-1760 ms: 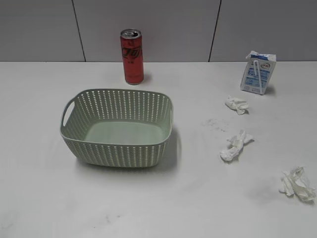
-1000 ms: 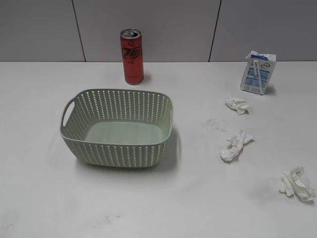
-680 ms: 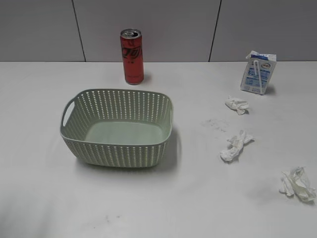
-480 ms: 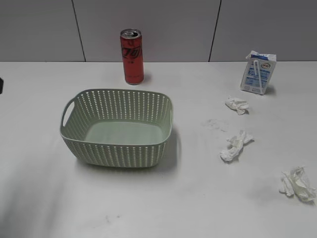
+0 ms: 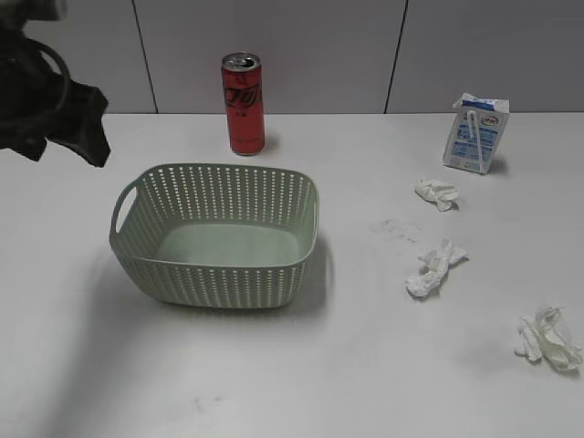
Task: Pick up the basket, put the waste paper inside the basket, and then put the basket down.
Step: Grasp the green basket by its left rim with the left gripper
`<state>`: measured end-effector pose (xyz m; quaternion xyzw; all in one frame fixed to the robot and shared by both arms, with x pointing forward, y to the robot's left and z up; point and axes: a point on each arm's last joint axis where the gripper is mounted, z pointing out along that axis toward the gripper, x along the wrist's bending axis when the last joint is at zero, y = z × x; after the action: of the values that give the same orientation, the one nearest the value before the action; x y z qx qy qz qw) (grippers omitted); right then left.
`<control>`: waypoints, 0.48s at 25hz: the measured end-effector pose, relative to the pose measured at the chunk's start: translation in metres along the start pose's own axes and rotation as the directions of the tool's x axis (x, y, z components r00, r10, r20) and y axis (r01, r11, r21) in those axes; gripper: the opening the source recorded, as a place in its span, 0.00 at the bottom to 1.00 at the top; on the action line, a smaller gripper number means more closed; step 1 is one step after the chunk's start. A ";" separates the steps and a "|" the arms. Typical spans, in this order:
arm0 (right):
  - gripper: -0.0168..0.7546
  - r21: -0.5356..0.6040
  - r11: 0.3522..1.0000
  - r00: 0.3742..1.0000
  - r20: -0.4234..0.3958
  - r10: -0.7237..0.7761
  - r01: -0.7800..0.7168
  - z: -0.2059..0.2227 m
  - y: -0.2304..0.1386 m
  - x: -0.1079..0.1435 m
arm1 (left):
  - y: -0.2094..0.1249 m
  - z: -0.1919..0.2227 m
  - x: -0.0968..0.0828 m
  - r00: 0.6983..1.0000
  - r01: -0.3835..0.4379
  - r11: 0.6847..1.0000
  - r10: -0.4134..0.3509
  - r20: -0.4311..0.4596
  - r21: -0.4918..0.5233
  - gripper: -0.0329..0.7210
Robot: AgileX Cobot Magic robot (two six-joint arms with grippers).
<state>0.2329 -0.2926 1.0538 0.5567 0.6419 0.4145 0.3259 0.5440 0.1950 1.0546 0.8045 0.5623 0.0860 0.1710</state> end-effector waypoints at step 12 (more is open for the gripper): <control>0.78 0.000 1.000 1.000 -0.001 0.002 -0.002 0.000 0.000 0.000 | 0.022 0.095 -0.015 1.000 0.018 0.974 -0.015 -0.015 0.228 0.82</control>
<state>0.2329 -0.2925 1.0538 0.5570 0.6416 0.4150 0.3253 0.5895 0.1569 0.9756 0.8134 0.5763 0.0248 0.0748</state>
